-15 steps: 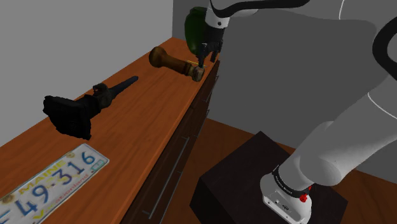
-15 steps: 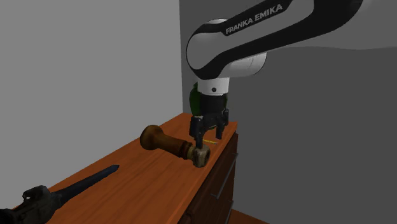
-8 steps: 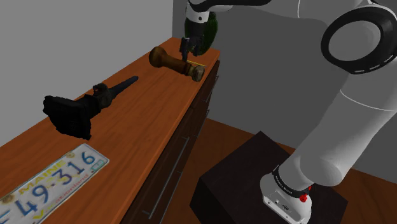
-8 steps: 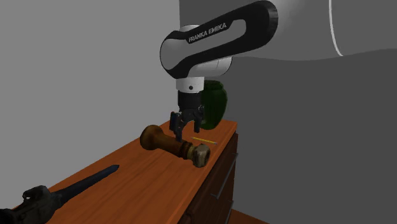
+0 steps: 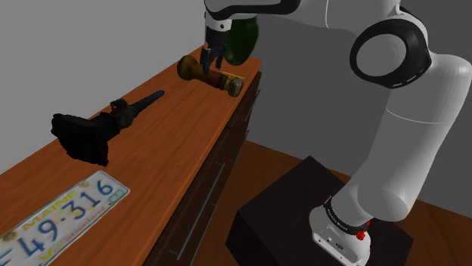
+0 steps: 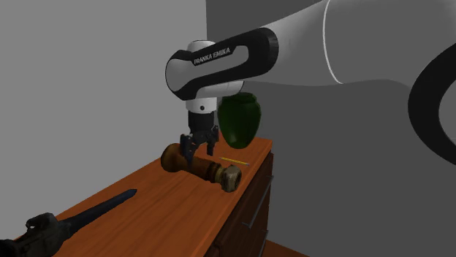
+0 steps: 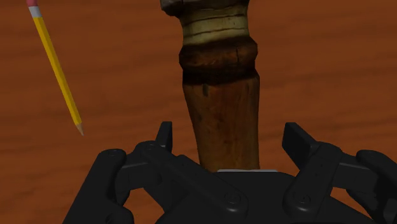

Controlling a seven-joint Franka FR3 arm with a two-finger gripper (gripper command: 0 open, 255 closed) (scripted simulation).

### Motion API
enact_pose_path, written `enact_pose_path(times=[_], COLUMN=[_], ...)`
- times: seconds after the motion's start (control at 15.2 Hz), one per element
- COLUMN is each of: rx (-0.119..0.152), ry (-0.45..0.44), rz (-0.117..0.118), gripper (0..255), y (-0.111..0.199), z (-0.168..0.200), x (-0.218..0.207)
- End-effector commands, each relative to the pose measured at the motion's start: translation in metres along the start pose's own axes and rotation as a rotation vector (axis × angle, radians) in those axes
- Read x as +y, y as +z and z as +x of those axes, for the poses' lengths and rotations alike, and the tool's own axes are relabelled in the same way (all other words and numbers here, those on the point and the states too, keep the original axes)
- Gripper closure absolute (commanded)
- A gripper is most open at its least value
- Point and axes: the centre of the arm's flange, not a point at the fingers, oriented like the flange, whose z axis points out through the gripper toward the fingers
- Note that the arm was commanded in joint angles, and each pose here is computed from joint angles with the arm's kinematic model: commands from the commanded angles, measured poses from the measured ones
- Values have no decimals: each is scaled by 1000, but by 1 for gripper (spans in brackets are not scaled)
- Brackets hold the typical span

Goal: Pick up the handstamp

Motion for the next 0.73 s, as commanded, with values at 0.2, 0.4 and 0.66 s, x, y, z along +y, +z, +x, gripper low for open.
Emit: enact_pose_path(times=[0.2,0.4,0.66], rx=[0,0,0], ry=[-1,-1,-1], rz=[0,0,0], gripper=[0,255,255], y=[18,18,18], z=[0,1,0], x=[0,0,0])
